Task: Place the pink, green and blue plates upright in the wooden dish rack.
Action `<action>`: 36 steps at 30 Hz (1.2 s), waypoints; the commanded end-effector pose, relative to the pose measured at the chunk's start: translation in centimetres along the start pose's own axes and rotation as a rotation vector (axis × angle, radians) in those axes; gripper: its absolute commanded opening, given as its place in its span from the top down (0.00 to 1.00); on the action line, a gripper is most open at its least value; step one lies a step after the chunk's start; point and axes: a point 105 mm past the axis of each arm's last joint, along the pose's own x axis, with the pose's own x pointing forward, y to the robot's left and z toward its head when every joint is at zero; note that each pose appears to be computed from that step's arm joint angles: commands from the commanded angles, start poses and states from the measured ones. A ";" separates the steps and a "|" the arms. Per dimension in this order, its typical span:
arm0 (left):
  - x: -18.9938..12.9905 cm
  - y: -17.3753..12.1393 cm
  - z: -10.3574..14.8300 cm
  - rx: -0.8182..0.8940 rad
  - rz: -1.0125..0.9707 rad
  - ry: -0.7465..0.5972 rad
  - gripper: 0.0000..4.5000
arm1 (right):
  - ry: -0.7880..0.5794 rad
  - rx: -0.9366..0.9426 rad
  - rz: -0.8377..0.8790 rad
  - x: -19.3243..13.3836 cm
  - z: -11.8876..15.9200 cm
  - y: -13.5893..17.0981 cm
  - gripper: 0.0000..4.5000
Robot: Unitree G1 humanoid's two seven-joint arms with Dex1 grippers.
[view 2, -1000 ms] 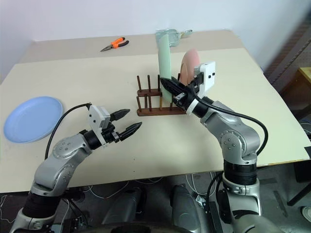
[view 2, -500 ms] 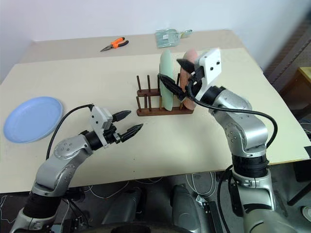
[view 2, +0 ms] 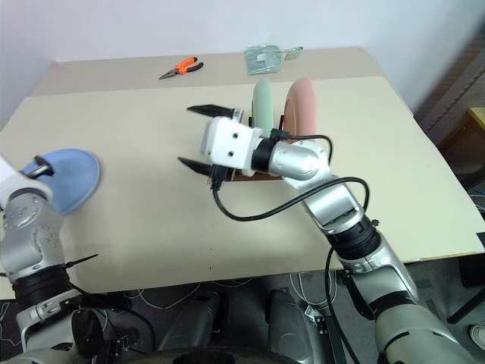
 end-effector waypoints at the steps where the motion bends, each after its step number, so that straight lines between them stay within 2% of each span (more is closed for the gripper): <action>1: -0.6 1.9 -0.5 -0.121 0.095 0.069 0.00 | -0.035 -0.021 0.015 0.2 0.5 0.6 0.05; 4: -1.4 1.7 -2.5 -0.259 0.085 0.185 0.00 | -0.042 -0.007 0.020 0.4 0.3 1.1 0.05; 7: -2.1 2.3 -4.0 -0.375 0.151 0.253 0.18 | -0.035 -0.002 0.015 0.4 -0.1 1.3 0.00; 11: -2.3 2.2 -4.4 -0.436 0.160 0.278 0.64 | -0.011 0.001 0.015 0.2 -0.8 1.5 0.00; 14: -2.0 0.4 -3.0 -0.453 0.040 0.238 0.98 | -0.004 0.053 0.022 0.0 -1.1 1.5 0.00; 20: -3.6 -7.0 3.7 -0.288 -0.339 -0.027 0.99 | -0.005 -0.060 0.019 0.1 -0.5 0.9 0.00; 25: -8.4 -14.6 8.7 -0.196 -0.681 -0.223 0.99 | -0.006 -0.178 0.028 0.7 -0.1 0.8 0.00; 30: -13.2 -18.8 11.4 -0.206 -0.900 -0.311 0.99 | 0.062 -0.296 -0.042 1.8 -1.1 -1.1 0.00; 33: -15.3 -20.1 12.3 -0.244 -0.968 -0.319 0.99 | 0.100 -0.345 -0.080 2.7 -1.7 -2.3 0.00; 36: -16.2 -20.6 12.6 -0.267 -0.993 -0.312 1.00 | 0.144 -0.387 -0.106 3.2 -2.5 -3.2 0.19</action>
